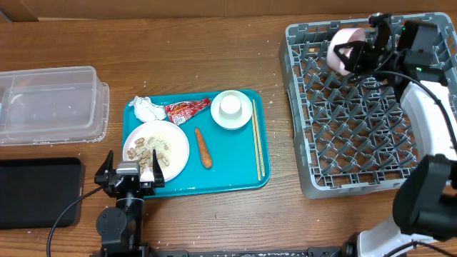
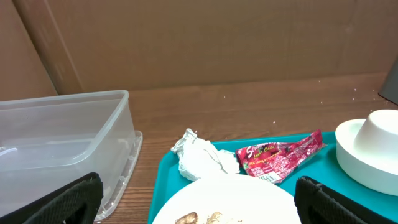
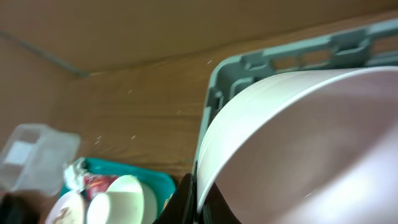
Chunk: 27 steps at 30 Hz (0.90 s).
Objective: Sort waste into correct bins and load items into the dishwasher
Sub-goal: 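Lower the bowl into the rack, tilt it upright, and release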
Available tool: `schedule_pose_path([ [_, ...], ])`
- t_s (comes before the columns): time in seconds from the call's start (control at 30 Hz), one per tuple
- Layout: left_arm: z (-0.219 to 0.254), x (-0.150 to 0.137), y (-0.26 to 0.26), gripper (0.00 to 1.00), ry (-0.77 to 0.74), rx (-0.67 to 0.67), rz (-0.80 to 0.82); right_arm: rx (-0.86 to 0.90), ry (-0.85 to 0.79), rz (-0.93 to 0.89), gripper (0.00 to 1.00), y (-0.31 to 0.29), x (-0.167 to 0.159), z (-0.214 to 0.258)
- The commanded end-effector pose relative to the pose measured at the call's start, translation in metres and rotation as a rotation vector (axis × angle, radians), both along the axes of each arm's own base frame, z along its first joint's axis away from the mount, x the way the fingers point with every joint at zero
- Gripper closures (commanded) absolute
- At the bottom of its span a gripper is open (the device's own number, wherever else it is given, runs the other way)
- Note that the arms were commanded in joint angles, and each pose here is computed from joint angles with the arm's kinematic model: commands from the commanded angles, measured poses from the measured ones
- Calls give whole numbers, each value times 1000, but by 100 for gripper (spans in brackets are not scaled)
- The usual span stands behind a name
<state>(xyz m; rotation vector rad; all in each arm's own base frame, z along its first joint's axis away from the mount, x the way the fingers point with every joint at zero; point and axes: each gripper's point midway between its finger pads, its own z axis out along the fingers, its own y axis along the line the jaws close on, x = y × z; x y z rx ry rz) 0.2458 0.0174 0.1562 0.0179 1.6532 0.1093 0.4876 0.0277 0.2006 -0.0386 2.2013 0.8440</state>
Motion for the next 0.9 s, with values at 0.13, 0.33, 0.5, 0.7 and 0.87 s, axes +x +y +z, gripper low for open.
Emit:
schedule_pose_path([
  [0.13, 0, 0, 3, 0, -5, -2, 13, 89, 34, 68, 96, 9, 0, -18],
  [0.33, 0, 0, 3, 0, -5, -2, 13, 77, 5, 65, 96, 8, 5, -16],
  [0.5, 0, 0, 3, 0, -5, -2, 13, 48, 11, 33, 96, 2, 8, -20],
  [0.7, 0, 0, 3, 0, -5, -2, 13, 40, 12, 24, 96, 0, 9, -21],
  [0.87, 0, 0, 3, 0, -5, -2, 13, 17, 37, -6, 96, -5, 11, -31],
])
